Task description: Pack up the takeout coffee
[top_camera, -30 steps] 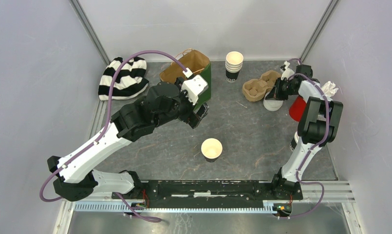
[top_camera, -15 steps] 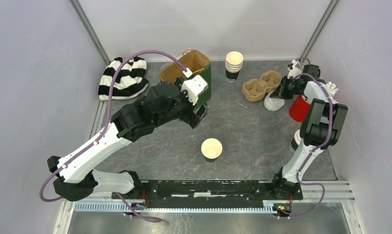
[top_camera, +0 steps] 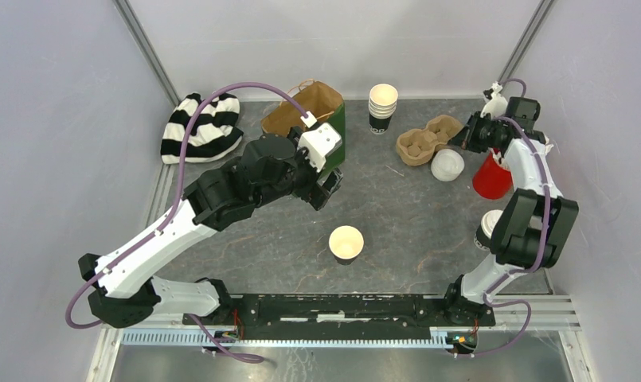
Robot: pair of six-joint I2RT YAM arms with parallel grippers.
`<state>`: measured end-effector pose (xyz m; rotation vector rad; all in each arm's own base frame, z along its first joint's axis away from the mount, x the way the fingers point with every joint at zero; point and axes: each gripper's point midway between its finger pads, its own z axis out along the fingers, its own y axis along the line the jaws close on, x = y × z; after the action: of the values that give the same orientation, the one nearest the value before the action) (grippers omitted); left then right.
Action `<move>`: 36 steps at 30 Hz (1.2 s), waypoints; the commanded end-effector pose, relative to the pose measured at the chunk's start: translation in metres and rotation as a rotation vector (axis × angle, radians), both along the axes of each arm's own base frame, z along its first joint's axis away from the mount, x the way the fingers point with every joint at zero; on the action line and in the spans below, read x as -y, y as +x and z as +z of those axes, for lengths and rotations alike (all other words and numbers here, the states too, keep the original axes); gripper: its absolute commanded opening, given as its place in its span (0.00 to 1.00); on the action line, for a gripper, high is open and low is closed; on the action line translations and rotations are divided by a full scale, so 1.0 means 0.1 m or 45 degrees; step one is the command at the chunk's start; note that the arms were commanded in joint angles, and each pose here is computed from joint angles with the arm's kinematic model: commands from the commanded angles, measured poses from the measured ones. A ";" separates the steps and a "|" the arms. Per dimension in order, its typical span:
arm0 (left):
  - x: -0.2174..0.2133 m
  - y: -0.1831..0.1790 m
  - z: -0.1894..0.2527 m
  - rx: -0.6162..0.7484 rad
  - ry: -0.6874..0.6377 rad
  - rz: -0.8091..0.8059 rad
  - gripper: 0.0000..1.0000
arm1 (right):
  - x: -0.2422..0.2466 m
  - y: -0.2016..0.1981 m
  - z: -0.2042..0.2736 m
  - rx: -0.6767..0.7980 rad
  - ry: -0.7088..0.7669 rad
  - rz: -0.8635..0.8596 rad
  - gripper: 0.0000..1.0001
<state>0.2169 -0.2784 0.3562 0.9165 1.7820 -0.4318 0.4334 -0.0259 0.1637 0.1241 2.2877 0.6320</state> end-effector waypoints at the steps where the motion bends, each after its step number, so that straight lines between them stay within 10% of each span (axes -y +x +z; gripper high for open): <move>1: 0.03 0.02 0.22 0.081 -0.028 -0.026 0.92 | -0.08 -0.05 0.38 0.149 0.042 -0.029 0.00; 17: 0.08 0.00 0.21 0.068 -0.037 -0.044 0.92 | -0.07 0.11 -0.49 -0.064 -0.089 0.066 0.44; 36: 0.08 0.01 0.20 0.066 -0.027 -0.043 0.92 | -0.09 0.23 -0.72 -0.110 -0.069 0.080 0.40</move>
<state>0.2181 -0.2837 0.3553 0.9250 1.7844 -0.4330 0.4411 -0.0158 0.0809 0.0945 2.4461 0.6150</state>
